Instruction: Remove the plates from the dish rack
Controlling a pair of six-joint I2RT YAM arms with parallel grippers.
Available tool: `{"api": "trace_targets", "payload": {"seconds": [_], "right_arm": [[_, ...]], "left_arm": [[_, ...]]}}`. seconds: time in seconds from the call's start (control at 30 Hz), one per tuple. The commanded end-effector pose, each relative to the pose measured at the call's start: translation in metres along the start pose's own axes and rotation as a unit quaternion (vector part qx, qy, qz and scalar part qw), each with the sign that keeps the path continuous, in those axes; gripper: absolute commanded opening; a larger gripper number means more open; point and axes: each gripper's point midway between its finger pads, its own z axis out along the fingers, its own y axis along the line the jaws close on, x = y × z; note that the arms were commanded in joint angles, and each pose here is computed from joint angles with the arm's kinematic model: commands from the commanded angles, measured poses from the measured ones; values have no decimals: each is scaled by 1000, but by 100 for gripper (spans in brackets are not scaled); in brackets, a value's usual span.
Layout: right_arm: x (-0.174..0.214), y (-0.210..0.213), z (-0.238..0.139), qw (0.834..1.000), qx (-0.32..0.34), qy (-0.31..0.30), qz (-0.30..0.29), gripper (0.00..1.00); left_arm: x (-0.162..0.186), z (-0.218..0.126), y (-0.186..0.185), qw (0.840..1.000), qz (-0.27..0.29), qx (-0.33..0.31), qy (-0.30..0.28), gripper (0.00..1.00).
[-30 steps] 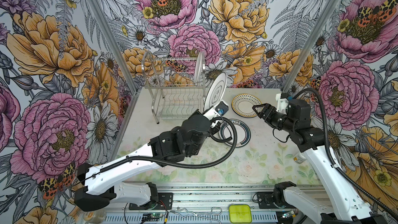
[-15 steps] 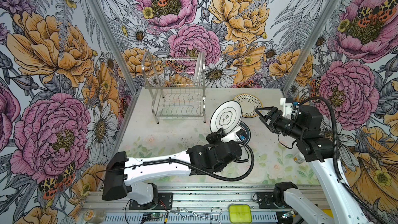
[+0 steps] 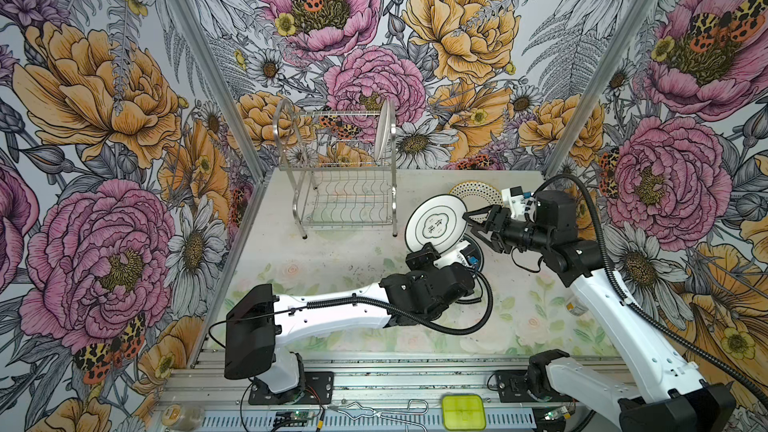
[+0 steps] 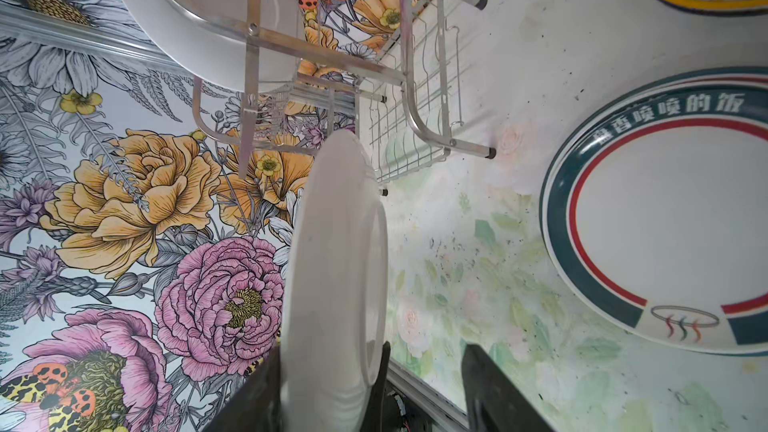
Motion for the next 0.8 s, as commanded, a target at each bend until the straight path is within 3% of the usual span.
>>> {"api": "trace_targets", "payload": {"seconds": [0.0,0.3,0.5,0.63,0.77], "right_arm": [[-5,15,1,999,-11,-11,-31,65],[-3,0,19,1000,7,8,-20,54],[-9,-10,21,999,26,-11,-28,35],[-11,-20,25,999,34,-12,-21,5],[-12,-31,30,999,45,-9,-14,0]], "left_arm": [[-22,-1,17,999,-41,-13,-28,0],[-32,11,6,999,-34,-3,-37,0],[-38,23,-8,999,-20,2,-35,0],[-41,28,-16,999,-19,6,-38,0],[-39,33,-20,999,-21,9,-35,4]]}}
